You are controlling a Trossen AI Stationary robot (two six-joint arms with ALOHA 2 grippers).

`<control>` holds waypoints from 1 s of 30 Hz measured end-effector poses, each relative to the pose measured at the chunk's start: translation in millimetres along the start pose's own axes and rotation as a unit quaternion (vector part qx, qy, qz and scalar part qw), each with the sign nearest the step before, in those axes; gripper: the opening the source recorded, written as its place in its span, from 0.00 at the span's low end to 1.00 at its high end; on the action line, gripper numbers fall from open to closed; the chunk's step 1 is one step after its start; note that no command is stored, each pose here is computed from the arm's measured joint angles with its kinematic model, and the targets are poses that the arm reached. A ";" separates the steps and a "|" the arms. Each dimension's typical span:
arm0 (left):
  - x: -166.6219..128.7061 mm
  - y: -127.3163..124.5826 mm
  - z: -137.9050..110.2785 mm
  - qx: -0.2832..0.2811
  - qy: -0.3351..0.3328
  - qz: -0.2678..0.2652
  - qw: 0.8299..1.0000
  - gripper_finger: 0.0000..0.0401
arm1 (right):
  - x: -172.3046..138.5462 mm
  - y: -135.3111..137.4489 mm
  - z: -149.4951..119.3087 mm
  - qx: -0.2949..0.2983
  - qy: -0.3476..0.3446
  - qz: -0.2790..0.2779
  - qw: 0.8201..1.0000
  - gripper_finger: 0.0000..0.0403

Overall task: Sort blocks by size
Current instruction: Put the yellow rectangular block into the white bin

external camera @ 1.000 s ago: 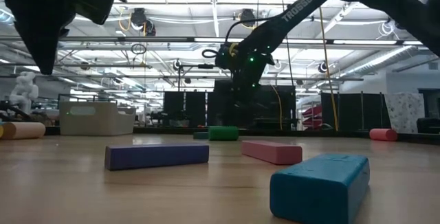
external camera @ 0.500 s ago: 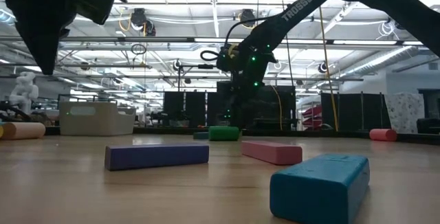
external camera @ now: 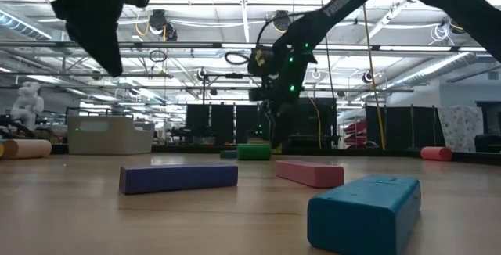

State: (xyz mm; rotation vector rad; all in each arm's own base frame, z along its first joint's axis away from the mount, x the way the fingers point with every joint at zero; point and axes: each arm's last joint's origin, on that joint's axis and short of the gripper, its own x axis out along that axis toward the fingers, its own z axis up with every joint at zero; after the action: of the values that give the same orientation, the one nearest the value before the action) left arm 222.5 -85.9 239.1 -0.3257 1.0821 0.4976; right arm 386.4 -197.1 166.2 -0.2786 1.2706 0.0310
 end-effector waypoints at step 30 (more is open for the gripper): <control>9.1 -20.6 20.1 0.112 -0.212 -0.008 0.971 0.35 | -82.6 168.0 78.5 -0.075 -0.094 0.005 0.993 0.08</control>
State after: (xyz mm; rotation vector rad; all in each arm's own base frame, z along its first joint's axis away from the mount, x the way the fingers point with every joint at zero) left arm 252.1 -91.5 240.0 -0.0244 0.7073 0.4017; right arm 405.6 -6.5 233.3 -0.3901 1.0848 0.1595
